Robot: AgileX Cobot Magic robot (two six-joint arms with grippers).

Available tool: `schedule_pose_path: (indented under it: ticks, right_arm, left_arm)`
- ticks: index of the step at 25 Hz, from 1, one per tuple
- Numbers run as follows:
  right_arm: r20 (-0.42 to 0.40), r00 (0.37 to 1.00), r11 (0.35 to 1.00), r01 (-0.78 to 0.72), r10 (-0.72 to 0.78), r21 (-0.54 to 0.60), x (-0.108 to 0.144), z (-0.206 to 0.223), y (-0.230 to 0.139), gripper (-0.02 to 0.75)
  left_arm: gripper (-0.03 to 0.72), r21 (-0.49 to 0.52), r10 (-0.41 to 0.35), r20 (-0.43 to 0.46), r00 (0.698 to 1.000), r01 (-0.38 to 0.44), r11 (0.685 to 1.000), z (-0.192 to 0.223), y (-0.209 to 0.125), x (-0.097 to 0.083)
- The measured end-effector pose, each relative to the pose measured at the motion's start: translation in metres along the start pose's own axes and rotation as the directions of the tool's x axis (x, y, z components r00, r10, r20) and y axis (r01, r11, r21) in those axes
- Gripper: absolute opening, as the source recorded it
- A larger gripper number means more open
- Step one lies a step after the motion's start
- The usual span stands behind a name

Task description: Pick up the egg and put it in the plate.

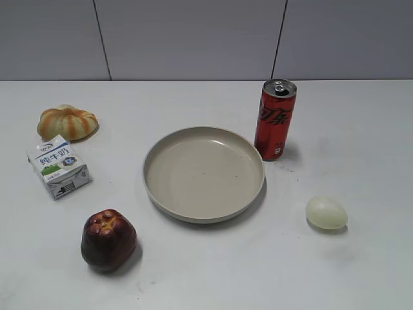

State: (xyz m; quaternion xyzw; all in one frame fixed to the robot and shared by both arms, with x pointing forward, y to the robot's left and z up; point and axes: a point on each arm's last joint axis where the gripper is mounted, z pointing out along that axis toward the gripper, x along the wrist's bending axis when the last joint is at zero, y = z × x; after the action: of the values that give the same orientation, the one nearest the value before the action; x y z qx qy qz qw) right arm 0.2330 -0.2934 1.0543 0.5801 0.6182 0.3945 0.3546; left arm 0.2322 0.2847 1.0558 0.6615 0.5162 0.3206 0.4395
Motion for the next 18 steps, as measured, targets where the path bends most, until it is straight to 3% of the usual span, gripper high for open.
schedule_pose_path:
  ticks: [13,18]
  right_arm:
    - [0.000,1.000,1.000,0.010,-0.010,0.014,0.000,0.003,0.002,0.584]
    - [-0.013,0.997,0.997,0.072,-0.072,0.026,0.000,0.017,0.026,0.584]
  left_arm:
    - [0.232,0.000,0.001,0.000,1.000,-0.001,1.000,0.000,0.000,0.000]
    - [0.232,0.000,0.001,0.000,1.000,-0.001,1.000,0.000,0.000,0.000]
